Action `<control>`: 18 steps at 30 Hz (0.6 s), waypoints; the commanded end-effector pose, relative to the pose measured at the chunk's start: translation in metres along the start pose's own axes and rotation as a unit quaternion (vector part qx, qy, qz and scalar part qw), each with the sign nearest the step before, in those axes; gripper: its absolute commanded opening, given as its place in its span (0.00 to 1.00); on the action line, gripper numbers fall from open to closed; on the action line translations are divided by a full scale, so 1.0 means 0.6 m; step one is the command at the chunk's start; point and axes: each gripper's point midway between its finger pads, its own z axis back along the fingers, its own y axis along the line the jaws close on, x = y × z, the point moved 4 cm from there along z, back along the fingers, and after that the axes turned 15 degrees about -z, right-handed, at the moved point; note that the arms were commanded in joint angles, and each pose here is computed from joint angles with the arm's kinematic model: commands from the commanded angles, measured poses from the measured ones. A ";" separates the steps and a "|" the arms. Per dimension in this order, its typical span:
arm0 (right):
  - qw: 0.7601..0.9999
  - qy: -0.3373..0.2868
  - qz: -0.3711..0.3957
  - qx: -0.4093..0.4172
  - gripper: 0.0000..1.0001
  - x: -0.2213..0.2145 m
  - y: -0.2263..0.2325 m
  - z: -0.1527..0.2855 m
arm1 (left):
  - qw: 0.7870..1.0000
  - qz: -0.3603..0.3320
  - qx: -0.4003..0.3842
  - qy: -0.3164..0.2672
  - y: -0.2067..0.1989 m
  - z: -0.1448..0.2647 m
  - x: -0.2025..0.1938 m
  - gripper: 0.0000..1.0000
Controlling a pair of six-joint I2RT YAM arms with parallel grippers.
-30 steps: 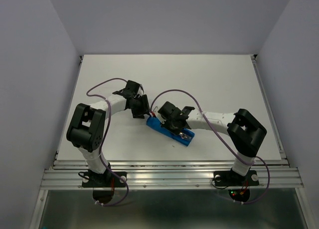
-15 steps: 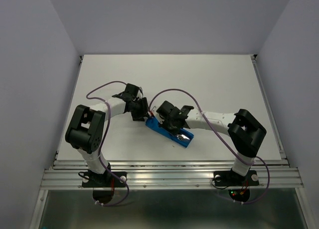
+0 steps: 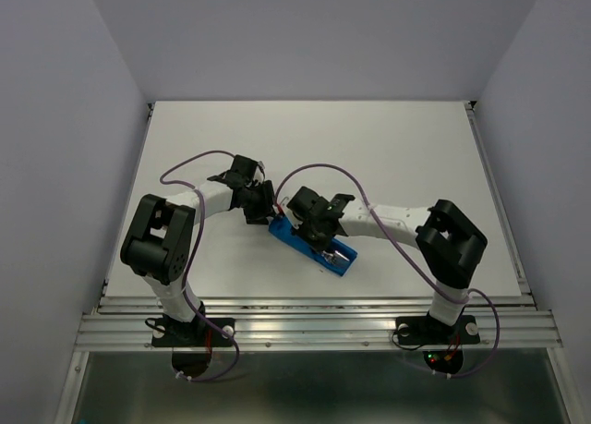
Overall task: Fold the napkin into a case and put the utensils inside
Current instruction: Insert the fork into the folded napkin.
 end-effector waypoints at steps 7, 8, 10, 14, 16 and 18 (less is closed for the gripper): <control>0.999 -0.022 -0.023 0.028 0.23 0.028 0.028 -0.004 | 1.000 0.001 0.004 0.003 0.006 0.004 -0.013 0.57; 0.999 -0.023 -0.036 0.026 0.27 0.028 0.028 -0.002 | 1.000 0.001 0.004 0.003 0.006 0.004 -0.013 0.57; 0.999 -0.029 -0.037 0.015 0.33 0.025 0.022 0.005 | 1.000 0.000 0.004 0.002 0.006 0.004 -0.013 0.57; 0.998 -0.056 -0.039 -0.011 0.34 0.031 0.008 0.032 | 1.000 0.000 0.004 0.002 0.005 0.005 -0.013 0.57; 0.996 -0.078 -0.043 -0.030 0.34 0.037 -0.002 0.051 | 1.000 0.000 0.004 0.002 0.005 0.004 -0.012 0.57; 0.994 -0.084 -0.046 -0.046 0.34 0.030 -0.011 0.058 | 1.000 -0.001 0.005 0.001 0.005 0.005 -0.011 0.57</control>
